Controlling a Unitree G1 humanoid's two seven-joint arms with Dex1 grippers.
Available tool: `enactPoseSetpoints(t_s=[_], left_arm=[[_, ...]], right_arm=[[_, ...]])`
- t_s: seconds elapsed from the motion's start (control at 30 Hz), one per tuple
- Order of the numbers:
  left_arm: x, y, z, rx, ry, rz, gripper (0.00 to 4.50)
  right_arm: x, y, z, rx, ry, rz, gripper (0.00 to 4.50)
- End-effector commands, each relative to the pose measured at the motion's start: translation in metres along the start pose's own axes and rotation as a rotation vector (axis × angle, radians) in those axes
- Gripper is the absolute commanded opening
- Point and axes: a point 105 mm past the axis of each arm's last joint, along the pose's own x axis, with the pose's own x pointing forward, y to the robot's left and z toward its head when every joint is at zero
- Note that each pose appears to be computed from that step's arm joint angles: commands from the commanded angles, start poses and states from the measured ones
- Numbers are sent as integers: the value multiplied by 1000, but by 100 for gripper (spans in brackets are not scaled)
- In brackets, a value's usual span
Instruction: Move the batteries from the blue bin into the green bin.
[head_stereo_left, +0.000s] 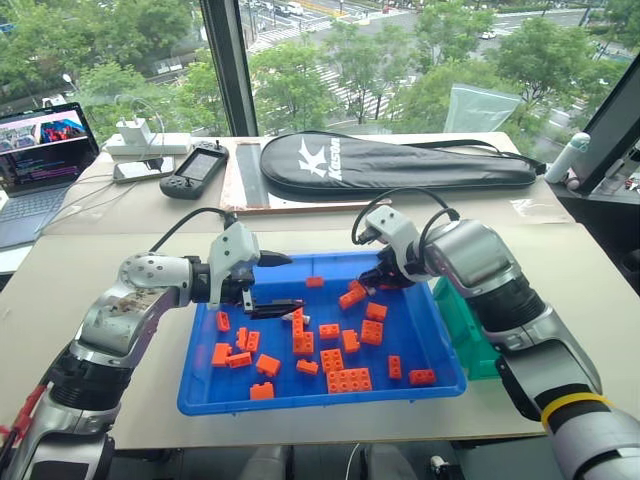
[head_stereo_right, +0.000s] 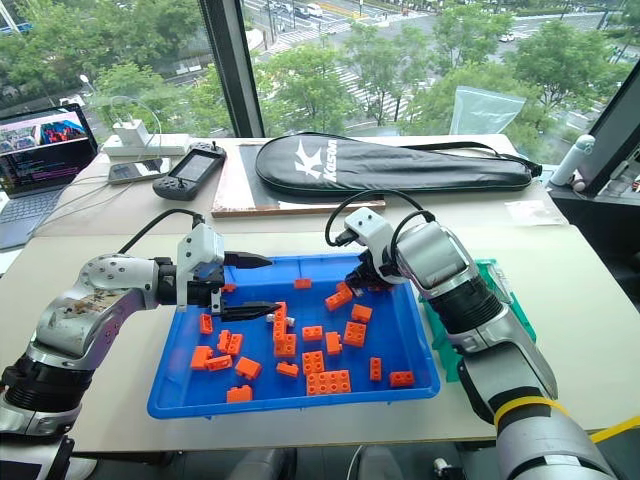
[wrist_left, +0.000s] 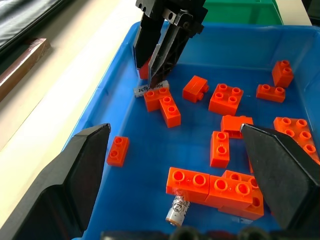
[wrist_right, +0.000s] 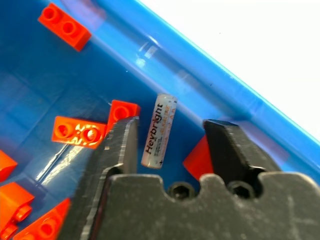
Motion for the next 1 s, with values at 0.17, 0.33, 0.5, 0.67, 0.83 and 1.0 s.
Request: enactPoseSetpoints(t_s=[0.17, 0.33, 0.5, 0.67, 0.83, 1.0], left_arm=[[-3, 3, 12, 55, -20, 14, 450], [-2, 3, 13, 56, -23, 16, 450], [-1, 4, 14, 56, -25, 17, 450], [0, 3, 15, 56, -28, 14, 450], [0, 4, 15, 55, -28, 12, 450], [0, 4, 15, 58, -27, 14, 450]], right_arm=[[2, 2, 0, -17, -19, -1, 1], [2, 3, -2, -16, -12, -5, 1], [-5, 1, 4, -97, -24, 4, 1], [-12, 2, 12, -139, -51, -10, 59], [-12, 8, 15, -118, -62, 12, 213], [-8, 11, 10, -98, -45, 29, 347]])
